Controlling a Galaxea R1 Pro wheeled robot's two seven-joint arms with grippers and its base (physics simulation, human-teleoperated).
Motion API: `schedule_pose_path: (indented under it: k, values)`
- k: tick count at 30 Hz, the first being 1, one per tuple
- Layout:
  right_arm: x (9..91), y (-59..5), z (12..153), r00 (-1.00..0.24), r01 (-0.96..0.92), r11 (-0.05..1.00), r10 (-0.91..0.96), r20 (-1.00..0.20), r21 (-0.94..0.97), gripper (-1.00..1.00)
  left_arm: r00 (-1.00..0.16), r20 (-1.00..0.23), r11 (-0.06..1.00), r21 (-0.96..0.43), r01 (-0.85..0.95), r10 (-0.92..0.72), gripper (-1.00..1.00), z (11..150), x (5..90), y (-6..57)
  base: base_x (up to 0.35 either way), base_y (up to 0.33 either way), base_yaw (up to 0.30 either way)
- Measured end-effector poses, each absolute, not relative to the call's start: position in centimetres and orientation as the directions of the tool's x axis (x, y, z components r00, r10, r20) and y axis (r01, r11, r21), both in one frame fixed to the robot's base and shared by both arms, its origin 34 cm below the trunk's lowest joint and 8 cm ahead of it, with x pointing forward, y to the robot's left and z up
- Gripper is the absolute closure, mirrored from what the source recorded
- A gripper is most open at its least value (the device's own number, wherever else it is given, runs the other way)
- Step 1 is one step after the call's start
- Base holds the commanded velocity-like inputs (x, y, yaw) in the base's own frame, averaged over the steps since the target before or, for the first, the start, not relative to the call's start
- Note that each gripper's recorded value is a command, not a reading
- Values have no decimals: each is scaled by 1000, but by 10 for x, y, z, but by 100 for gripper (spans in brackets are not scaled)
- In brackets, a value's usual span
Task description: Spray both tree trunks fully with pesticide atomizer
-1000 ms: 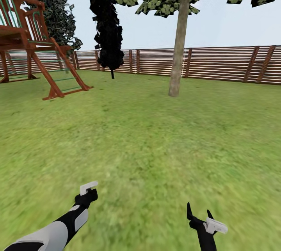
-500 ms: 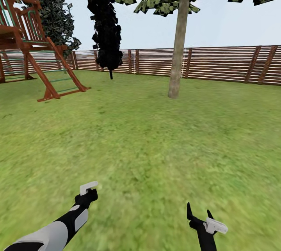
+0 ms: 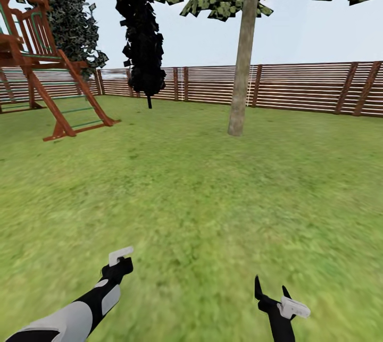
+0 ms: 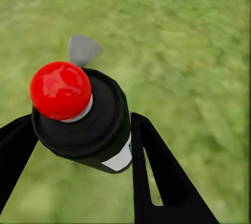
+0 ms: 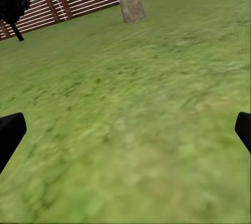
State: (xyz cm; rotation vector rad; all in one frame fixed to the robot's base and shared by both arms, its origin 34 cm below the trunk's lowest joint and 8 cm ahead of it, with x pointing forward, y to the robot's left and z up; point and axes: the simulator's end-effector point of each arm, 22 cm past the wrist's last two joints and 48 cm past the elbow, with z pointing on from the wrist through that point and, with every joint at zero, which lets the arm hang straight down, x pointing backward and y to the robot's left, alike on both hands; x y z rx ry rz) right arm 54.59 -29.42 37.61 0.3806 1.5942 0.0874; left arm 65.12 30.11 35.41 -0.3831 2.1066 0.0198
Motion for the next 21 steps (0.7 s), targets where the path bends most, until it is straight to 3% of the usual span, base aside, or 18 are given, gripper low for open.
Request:
schedule_pose_path:
  k: [21]
  values:
    - [546, -294, 376, -13, 188, 939, 294, -956, 287, -100, -491, -830, 951, -137, -279, -264, 100, 354, 651, 301, 333, -126, 0]
